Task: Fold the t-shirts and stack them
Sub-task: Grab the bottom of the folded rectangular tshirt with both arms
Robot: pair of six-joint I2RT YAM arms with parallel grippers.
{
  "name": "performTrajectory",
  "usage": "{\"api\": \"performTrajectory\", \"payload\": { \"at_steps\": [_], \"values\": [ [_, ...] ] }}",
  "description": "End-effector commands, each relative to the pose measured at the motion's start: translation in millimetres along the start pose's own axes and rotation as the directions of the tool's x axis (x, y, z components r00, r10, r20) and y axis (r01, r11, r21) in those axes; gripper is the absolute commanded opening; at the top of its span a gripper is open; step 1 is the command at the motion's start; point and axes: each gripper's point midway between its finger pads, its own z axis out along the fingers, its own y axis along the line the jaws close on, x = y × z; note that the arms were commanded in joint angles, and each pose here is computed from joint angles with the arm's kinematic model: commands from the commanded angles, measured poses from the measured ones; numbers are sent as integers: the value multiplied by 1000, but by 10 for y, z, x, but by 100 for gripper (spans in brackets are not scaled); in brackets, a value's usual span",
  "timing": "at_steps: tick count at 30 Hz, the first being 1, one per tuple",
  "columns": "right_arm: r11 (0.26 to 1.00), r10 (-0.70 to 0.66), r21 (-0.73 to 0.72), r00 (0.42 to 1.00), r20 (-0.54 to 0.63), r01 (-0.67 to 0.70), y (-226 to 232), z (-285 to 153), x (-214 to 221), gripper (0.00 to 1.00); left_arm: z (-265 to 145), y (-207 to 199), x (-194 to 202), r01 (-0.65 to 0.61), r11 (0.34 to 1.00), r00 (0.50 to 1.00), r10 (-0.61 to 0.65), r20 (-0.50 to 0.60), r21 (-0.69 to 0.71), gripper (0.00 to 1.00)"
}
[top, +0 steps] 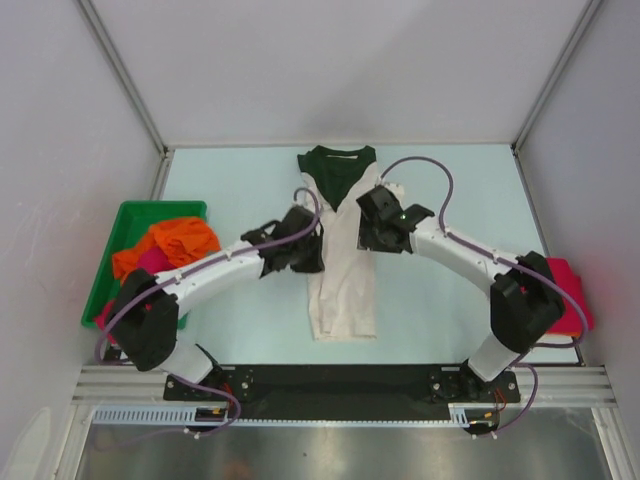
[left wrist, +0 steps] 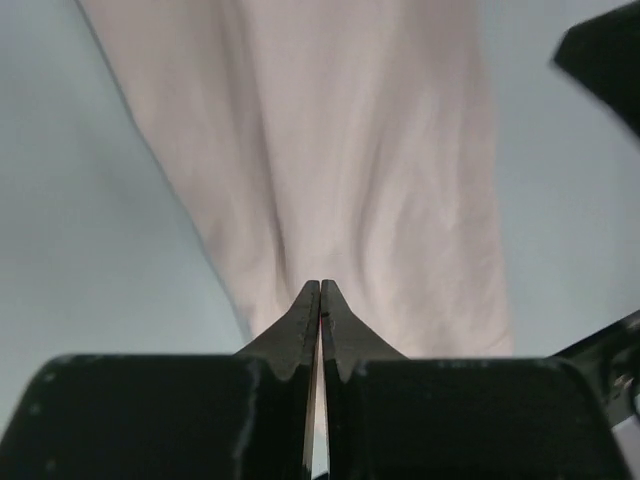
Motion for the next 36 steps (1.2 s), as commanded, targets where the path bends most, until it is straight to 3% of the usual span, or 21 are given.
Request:
{"api": "performTrajectory", "payload": {
  "at_steps": [1, 7, 12, 16, 19, 26, 36],
  "values": [
    [999, 5, 47, 1000, -11, -4, -39, -135, 527, 59, -50, 47, 412, 12, 1000, 1000, -12, 17, -11, 6],
    [1000, 15, 23, 998, -59, -14, -12, -251, 1064, 55, -44, 89, 763, 25, 1000, 999, -25, -29, -7, 4],
    [1000, -10, 0, 999, -43, 10, 49, -380, 1284, 48, -248, -55, 664, 23, 999, 998, -25, 65, 35, 3],
    [1000, -24, -17, 998, -52, 24, 123, -400, 1384, 39, -277, -210, 569, 14, 997, 997, -19, 77, 71, 3],
    [999, -45, -8, 996, -81, 44, 137, -376, 1518, 33, -197, -338, 686, -10, 996, 999, 7, 31, 93, 2],
    [998, -58, 11, 986, -159, 60, 54, -271, 1861, 32, 48, -500, 1267, -102, 985, 985, 120, -126, 141, 0],
    [995, -35, 80, 965, -259, 57, -220, -232, 2225, 33, 103, 128, 1944, -128, 990, 926, 98, -366, -57, 0]
  ]
}}
